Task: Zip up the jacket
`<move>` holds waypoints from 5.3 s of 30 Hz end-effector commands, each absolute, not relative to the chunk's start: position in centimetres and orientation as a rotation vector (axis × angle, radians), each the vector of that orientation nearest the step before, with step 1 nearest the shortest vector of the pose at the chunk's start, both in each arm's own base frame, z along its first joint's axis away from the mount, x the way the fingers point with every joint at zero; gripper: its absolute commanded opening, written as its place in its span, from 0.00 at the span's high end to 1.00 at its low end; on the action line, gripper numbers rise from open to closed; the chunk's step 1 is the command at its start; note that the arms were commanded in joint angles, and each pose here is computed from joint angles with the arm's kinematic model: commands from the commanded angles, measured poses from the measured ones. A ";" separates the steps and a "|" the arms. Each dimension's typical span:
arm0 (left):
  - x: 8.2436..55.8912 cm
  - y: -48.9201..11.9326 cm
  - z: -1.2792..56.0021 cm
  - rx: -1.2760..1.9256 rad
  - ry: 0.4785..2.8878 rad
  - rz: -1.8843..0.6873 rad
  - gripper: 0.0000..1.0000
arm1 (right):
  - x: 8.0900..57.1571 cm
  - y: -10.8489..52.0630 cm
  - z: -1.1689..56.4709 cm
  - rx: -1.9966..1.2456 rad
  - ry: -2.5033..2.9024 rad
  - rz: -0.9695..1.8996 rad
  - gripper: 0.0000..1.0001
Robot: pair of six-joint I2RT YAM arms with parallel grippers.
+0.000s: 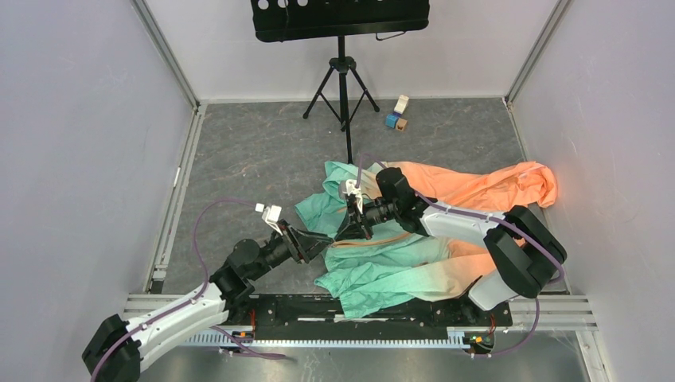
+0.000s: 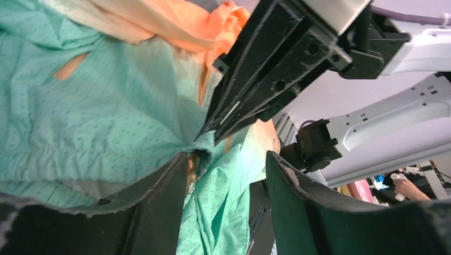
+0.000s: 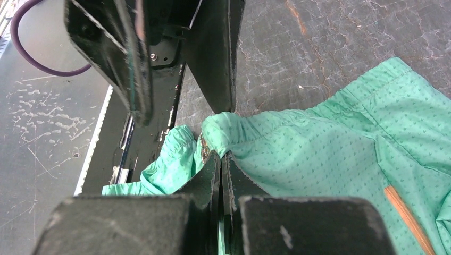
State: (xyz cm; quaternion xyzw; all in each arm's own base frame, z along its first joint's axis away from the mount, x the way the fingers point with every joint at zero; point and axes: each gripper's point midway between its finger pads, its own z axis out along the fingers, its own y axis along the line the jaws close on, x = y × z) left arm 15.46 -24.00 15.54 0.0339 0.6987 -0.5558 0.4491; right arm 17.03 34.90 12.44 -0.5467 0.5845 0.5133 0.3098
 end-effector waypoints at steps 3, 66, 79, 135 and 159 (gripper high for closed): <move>15.9 -24.1 14.8 0.003 1.791 -1.376 0.44 | 17.1 35.1 13.4 -1.442 1.500 1.352 1.00; 17.9 -24.1 14.6 -0.135 1.860 -1.306 0.98 | 19.6 28.6 13.2 -1.117 1.716 0.705 0.27; 17.8 -22.9 11.8 -0.704 2.004 -1.427 0.98 | 14.9 31.6 17.4 -1.019 1.265 0.485 0.23; 16.6 -22.3 12.0 -0.970 2.026 -1.536 0.98 | 14.3 39.6 15.3 -1.015 1.059 0.140 0.21; 16.7 -22.1 11.9 -0.971 2.033 -1.512 0.98 | 15.8 36.8 15.1 -0.892 1.176 0.065 0.19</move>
